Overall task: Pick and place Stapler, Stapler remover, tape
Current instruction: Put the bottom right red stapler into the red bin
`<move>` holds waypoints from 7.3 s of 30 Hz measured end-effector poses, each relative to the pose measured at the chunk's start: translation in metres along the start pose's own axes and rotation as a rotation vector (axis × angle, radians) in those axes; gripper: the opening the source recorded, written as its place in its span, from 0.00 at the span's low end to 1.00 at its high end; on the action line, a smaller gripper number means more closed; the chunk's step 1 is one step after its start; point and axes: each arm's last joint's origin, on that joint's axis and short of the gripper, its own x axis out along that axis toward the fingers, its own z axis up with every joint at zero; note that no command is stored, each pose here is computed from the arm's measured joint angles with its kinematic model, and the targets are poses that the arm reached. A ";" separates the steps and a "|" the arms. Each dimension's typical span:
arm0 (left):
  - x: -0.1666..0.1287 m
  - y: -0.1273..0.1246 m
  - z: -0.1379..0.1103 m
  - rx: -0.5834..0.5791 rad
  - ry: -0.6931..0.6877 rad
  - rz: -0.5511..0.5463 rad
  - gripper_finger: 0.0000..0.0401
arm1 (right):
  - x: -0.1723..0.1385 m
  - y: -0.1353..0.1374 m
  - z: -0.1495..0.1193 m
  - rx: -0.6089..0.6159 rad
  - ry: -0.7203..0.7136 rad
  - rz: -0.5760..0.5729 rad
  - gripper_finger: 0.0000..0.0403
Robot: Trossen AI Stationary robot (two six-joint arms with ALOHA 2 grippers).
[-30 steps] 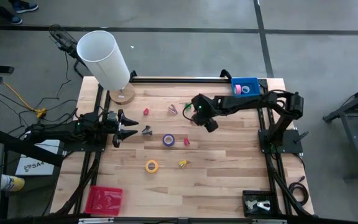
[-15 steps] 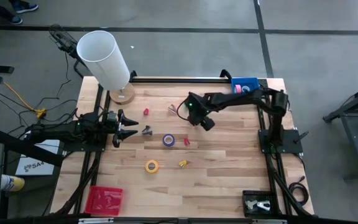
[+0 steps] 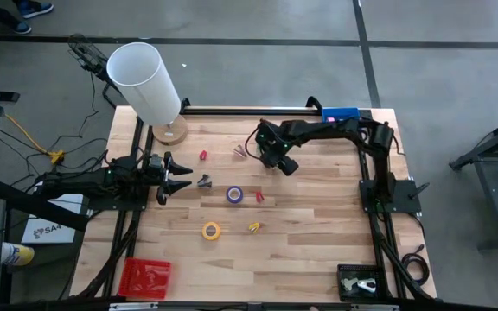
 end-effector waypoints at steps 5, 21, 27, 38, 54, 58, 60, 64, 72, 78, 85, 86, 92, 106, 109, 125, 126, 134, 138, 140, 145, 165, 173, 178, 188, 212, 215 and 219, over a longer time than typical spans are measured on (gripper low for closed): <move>0.000 0.000 0.000 0.000 0.000 0.000 0.53 | 0.000 0.001 0.000 -0.023 0.001 0.009 0.48; 0.000 0.000 0.000 0.000 0.000 0.000 0.53 | 0.012 0.004 0.003 -0.056 0.016 0.024 0.34; 0.000 0.000 0.000 0.000 0.000 0.000 0.53 | 0.013 0.005 0.004 -0.057 0.019 0.034 0.29; 0.000 0.000 0.000 0.000 0.000 0.000 0.53 | 0.012 0.008 0.004 0.105 0.030 0.056 0.08; 0.000 0.000 0.000 0.000 0.000 0.000 0.53 | -0.050 0.009 0.040 0.616 -0.339 0.132 0.08; 0.000 0.000 0.000 0.000 0.000 0.000 0.53 | -0.069 0.006 0.060 0.666 -0.507 0.120 0.08; 0.000 0.000 0.000 0.000 0.000 0.000 0.53 | -0.076 0.006 0.071 0.683 -0.583 0.112 0.08; 0.000 0.001 0.000 0.000 -0.006 0.020 0.53 | -0.085 0.007 0.093 0.683 -0.722 0.103 0.08; 0.000 0.002 0.004 -0.058 -0.063 0.086 0.53 | -0.089 0.016 0.118 0.711 -0.778 0.026 0.08; -0.001 0.003 0.009 -0.143 -0.146 0.151 0.53 | -0.093 0.015 0.126 0.739 -0.843 -0.005 0.08; -0.001 0.003 0.011 -0.203 -0.170 0.155 0.53 | -0.099 0.011 0.130 0.789 -0.920 -0.038 0.08; -0.001 0.003 0.011 -0.227 -0.174 0.152 0.53 | -0.101 0.010 0.131 0.799 -0.939 -0.038 0.08; -0.001 0.003 0.012 -0.273 -0.189 0.146 0.53 | -0.109 0.005 0.135 0.837 -1.043 -0.041 0.08; -0.001 0.001 0.012 -0.292 -0.163 0.079 0.53 | -0.111 0.009 0.142 0.863 -1.075 -0.072 0.08; -0.001 0.000 0.014 -0.290 -0.185 0.067 0.53 | -0.113 0.008 0.144 0.871 -1.101 -0.082 0.08; 0.001 -0.008 0.040 -0.144 -0.288 0.050 0.58 | -0.123 0.004 0.147 0.889 -1.210 -0.156 0.08; 0.002 -0.007 0.040 -0.144 -0.285 0.051 0.60 | -0.125 0.004 0.147 0.885 -1.224 -0.160 0.08; 0.017 -0.010 0.048 -0.173 -0.352 0.021 0.73 | -0.129 0.002 0.148 0.882 -1.271 -0.194 0.08; 0.029 -0.013 0.058 -0.164 -0.319 0.035 0.73 | -0.130 0.001 0.148 0.878 -1.280 -0.207 0.08; 0.038 -0.015 0.065 -0.161 -0.296 0.044 0.73 | -0.131 0.001 0.148 0.874 -1.289 -0.214 0.08; 0.064 -0.020 0.084 -0.114 -0.240 0.062 0.73 | -0.131 0.001 0.148 0.853 -1.282 -0.230 0.08; 0.107 -0.027 0.106 -0.139 -0.184 0.073 0.69 | -0.131 -0.001 0.146 0.839 -1.277 -0.245 0.08; 0.108 -0.027 0.105 -0.130 -0.162 0.059 0.51 | -0.131 -0.002 0.144 0.840 -1.285 -0.207 0.08; 0.108 -0.026 0.104 -0.127 -0.151 0.061 0.47 | -0.131 -0.002 0.144 0.836 -1.288 -0.192 0.08; 0.108 -0.026 0.104 -0.128 -0.163 0.085 0.46 | -0.131 -0.002 0.144 0.834 -1.288 -0.189 0.08; 0.108 -0.027 0.104 -0.135 -0.152 0.053 0.09 | -0.129 -0.001 0.144 0.824 -1.267 -0.164 0.08; 0.108 -0.027 0.104 -0.135 -0.152 0.052 0.09 | -0.129 -0.001 0.144 0.823 -1.266 -0.165 0.08; 0.108 -0.027 0.104 -0.135 -0.151 0.055 0.09 | -0.129 -0.001 0.144 0.826 -1.261 -0.166 0.12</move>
